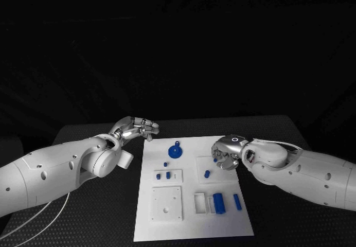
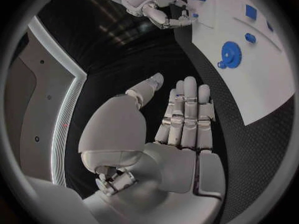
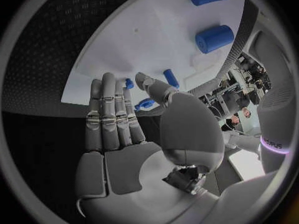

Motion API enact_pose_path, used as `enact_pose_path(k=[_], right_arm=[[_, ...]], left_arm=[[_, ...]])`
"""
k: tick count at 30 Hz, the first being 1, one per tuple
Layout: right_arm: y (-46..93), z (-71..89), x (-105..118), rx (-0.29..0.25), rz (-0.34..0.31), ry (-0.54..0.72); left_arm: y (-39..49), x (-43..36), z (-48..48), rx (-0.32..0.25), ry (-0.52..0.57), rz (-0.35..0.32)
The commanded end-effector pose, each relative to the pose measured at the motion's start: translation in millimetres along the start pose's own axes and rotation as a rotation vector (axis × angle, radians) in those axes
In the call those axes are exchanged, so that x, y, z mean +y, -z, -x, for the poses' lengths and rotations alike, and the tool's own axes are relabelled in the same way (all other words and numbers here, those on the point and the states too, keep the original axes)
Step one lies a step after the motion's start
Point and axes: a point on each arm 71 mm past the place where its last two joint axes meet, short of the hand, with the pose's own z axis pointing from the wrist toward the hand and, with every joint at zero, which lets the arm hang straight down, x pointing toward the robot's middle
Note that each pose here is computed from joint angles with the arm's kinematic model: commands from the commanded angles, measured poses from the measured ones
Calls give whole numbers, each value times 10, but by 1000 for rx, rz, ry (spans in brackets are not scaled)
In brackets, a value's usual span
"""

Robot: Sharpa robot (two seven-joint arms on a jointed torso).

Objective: Assemble the parts on the task board

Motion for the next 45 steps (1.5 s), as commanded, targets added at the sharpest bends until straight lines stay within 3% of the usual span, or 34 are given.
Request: enact_pose_path(k=[1, 32, 45], right_arm=[[-15, -15, 26, 6, 6, 26], [-94, -146, 165, 8, 4, 129], [-94, -123, 215, -36, 8, 174]], left_arm=[[-3, -24, -11, 13, 18, -16], [-2, -26, -13, 22, 20, -4], [-6, -24, -8, 19, 19, -2]])
